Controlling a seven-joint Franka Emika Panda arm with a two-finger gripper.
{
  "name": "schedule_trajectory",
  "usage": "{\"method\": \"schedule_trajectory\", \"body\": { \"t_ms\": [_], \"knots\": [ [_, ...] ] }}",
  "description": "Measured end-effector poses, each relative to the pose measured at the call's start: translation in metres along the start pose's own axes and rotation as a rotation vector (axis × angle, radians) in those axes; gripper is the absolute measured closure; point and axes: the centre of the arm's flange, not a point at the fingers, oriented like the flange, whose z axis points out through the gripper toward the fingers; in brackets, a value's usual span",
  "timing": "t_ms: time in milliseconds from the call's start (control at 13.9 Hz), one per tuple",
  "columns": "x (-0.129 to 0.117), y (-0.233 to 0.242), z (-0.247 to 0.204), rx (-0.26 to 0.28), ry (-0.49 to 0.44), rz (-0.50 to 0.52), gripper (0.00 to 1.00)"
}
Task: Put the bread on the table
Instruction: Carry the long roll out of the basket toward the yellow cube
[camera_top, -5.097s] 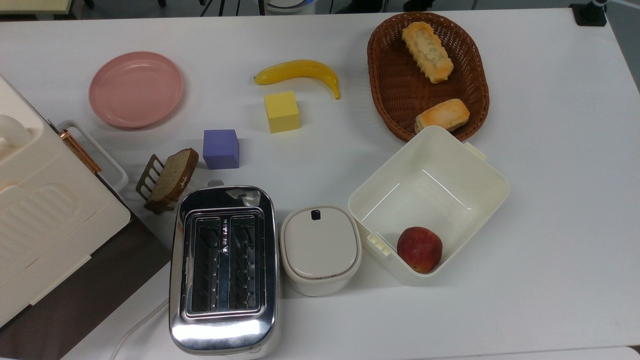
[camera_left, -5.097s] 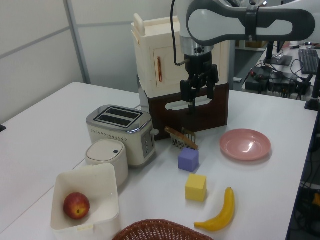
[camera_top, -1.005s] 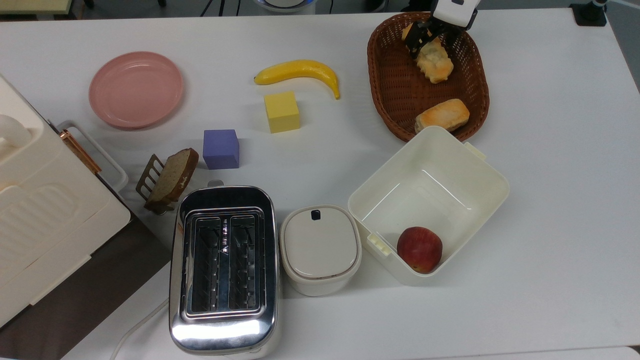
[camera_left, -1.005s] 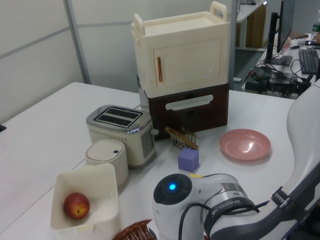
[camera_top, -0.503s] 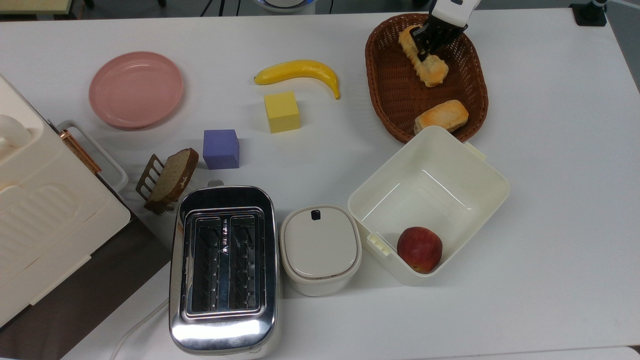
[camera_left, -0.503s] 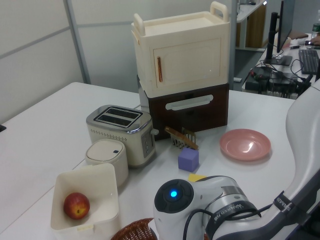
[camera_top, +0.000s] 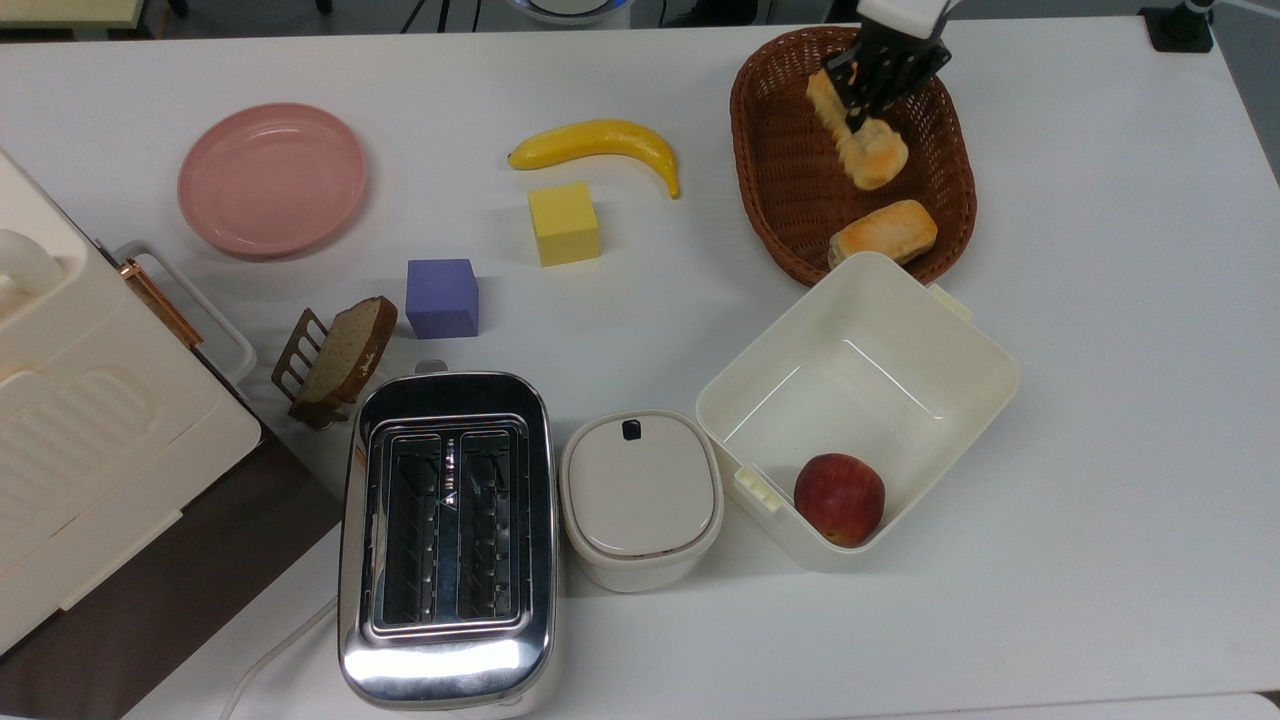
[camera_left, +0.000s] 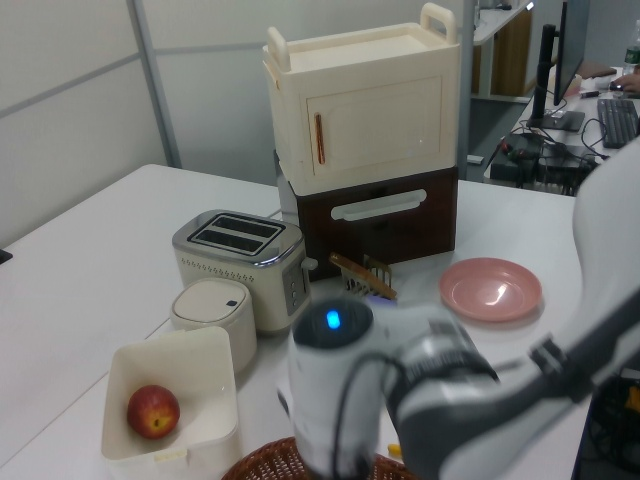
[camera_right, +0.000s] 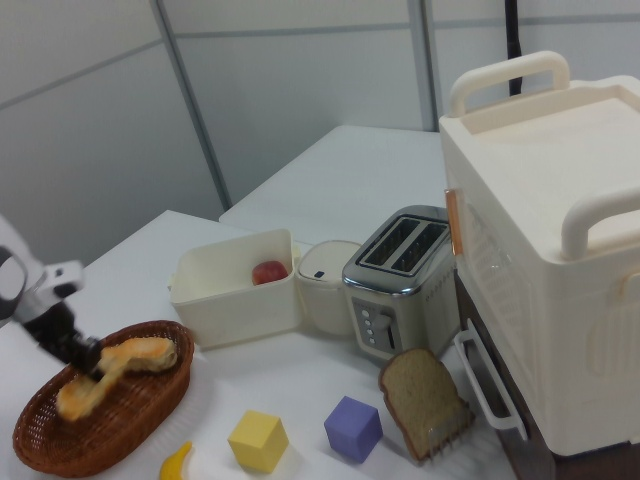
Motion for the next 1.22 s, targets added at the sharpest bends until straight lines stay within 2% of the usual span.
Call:
{"method": "schedule_trajectory", "body": {
  "t_ms": [144,359,646,1077,1149,1220],
  "knots": [
    [0.037,0.06,-0.025,0.005,0.058,0.12,0.88],
    [0.066,0.149,-0.051,-0.027,0.056,0.232,0.88],
    [0.073,0.236,-0.06,-0.054,0.04,0.3,0.9],
    [0.077,0.271,-0.03,-0.075,-0.008,0.344,0.88],
    [0.079,0.272,-0.029,-0.076,-0.008,0.347,0.77],
    [0.08,0.273,-0.03,-0.077,-0.007,0.347,0.62]
  ]
}}
